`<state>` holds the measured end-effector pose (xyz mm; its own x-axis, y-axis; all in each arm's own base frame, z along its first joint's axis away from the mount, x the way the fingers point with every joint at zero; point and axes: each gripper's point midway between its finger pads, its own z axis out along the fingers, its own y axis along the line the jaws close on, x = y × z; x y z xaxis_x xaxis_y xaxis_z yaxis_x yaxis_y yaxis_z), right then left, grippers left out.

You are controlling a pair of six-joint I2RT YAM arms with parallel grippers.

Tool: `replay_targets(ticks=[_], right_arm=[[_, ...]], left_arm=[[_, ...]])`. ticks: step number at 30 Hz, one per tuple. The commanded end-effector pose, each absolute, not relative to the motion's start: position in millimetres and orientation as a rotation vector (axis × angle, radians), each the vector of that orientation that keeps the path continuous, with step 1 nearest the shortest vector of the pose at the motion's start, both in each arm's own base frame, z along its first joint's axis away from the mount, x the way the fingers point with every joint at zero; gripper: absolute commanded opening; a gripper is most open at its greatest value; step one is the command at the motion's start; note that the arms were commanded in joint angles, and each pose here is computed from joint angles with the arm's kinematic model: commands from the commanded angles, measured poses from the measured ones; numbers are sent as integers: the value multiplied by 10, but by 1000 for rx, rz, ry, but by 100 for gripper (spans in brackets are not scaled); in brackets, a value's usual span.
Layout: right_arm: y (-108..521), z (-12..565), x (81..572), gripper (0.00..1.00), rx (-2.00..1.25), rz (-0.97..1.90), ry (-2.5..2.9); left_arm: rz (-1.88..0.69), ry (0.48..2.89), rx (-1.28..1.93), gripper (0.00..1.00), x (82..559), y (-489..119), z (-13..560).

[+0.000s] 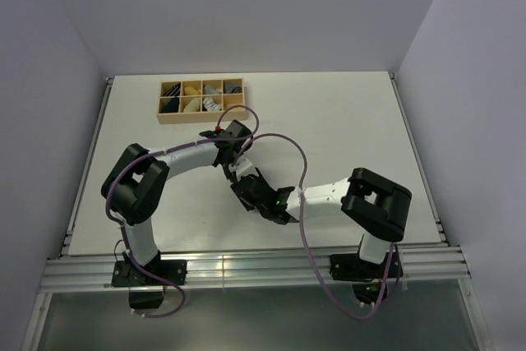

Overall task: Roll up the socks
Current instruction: Roll the sock at the center of the board, then pick up the sock at the center of the board.

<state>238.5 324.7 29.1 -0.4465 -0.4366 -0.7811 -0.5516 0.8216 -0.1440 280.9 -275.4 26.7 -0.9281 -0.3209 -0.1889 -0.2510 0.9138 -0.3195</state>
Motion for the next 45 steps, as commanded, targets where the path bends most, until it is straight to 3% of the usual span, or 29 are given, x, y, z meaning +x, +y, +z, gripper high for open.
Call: replay_targets(ticks=[1, 9, 12, 13, 14, 17, 18, 21, 24, 27, 41, 44, 45], right_arm=[[3253, 299, 2455, 55, -728, 99, 2089], [3208, 23, 2388, 45, -767, 65, 2147], [3136, -88, 2350, 19, -775, 49, 2175], [3136, -104, 2324, 5, -775, 59, 2189], [3136, -111, 2304, 0, -776, 74, 2198], [3112, -135, 2235, 0, -773, 134, 2228], [3112, -140, 2226, 0, -766, 154, 2238], [3141, -137, 2173, 0, -763, 218, 2256], [3156, -141, 2164, 0, -747, 253, 2269], [3168, -166, 2152, 0, -738, 271, 2280], [3288, -125, 2173, 0, -674, 388, 2311], [3270, -113, 2179, 0, -652, 398, 2319], [3256, -113, 2175, 0, -642, 401, 2323]], left_arm=[[-307, 2935, -384, 6, 2626, -2611, 76], [-328, 2939, -375, 5, 2631, -2645, 83], [-353, 2930, -378, 6, 2637, -2668, 121], [-382, 2910, -383, 7, 2665, -2696, 175], [-393, 2903, -391, 9, 2661, -2698, 190], [-427, 2862, -433, 24, 2695, -2699, 298], [-436, 2846, -456, 34, 2712, -2692, 344], [-432, 2825, -508, 50, 2738, -2636, 370], [-463, 2791, -598, 64, 2738, -2600, 425], [-495, 2778, -645, 71, 2703, -2591, 429], [-526, 2819, -696, 61, 2600, -2670, 164], [-489, 2840, -699, 54, 2577, -2648, 70], [-479, 2846, -695, 46, 2560, -2650, 47]])
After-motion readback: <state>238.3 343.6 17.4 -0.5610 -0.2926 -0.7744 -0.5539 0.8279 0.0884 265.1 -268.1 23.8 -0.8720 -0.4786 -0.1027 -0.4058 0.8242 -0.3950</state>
